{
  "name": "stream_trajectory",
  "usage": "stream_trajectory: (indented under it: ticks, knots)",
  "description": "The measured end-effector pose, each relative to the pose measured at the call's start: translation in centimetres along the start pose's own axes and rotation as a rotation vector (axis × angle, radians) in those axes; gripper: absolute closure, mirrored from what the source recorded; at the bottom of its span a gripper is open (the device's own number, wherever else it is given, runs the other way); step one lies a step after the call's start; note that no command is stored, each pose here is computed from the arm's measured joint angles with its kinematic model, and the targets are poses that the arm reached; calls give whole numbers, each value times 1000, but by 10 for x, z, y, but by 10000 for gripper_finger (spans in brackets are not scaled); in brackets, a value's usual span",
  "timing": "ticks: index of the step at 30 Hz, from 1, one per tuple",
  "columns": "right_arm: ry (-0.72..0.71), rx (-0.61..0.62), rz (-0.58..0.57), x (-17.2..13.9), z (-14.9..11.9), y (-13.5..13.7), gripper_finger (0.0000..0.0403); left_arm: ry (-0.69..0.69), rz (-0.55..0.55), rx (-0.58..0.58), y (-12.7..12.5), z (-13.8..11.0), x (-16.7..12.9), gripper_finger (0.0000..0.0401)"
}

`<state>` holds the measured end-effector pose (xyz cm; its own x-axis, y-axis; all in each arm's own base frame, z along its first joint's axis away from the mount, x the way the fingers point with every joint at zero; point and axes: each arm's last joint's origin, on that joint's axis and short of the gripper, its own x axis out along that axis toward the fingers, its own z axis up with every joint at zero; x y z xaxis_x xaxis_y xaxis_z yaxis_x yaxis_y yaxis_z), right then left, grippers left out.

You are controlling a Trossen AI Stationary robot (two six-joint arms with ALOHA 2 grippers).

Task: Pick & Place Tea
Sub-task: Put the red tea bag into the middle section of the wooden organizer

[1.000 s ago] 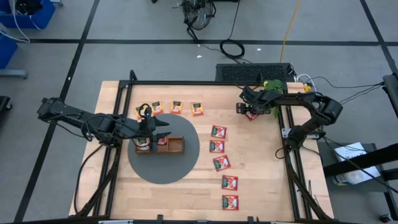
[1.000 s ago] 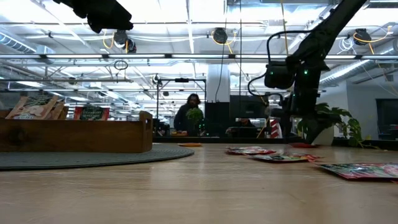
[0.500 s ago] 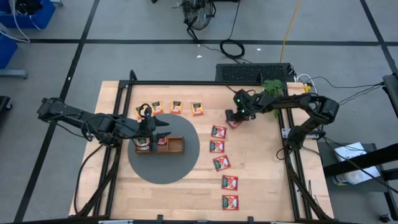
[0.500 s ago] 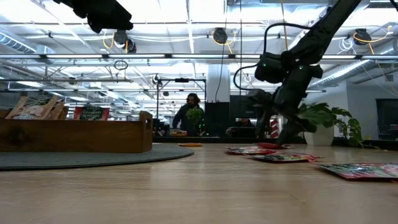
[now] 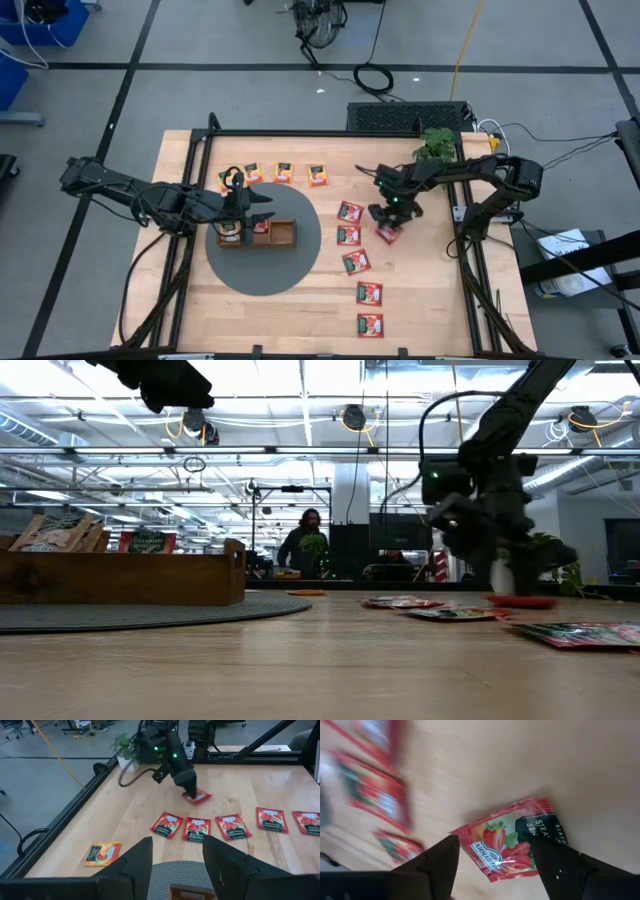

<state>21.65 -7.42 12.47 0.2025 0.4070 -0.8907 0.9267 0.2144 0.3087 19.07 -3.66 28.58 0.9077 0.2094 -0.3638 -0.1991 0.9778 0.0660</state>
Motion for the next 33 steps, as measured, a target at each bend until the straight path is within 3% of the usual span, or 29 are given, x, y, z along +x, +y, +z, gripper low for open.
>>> stream_trajectory:
  ticks: [6, 14, 20, 24, 26, 29, 33]
  knots:
    - [25, 64, -125, 0, -7, -9, 176, 0, 0, 0, 0, 0, 0, 224]
    - [-128, -88, -209, -7, -18, 23, 176, 0, 0, 0, 0, 0, 0, 224]
    - [-170, -114, -334, -28, -60, 62, 177, 0, 0, 0, 0, 0, 0, 224]
    - [-285, -87, -477, -32, -89, 69, 177, 0, 0, 0, 0, 0, 0, 224]
    - [-386, -95, -456, -22, -100, 73, 177, 0, 0, 0, 0, 0, 0, 224]
    - [-453, -57, -302, -10, -111, 82, 177, 0, 0, 0, 0, 0, 0, 224]
    - [-524, -74, -182, 0, -105, 88, 177, 0, 0, 0, 0, 0, 0, 224]
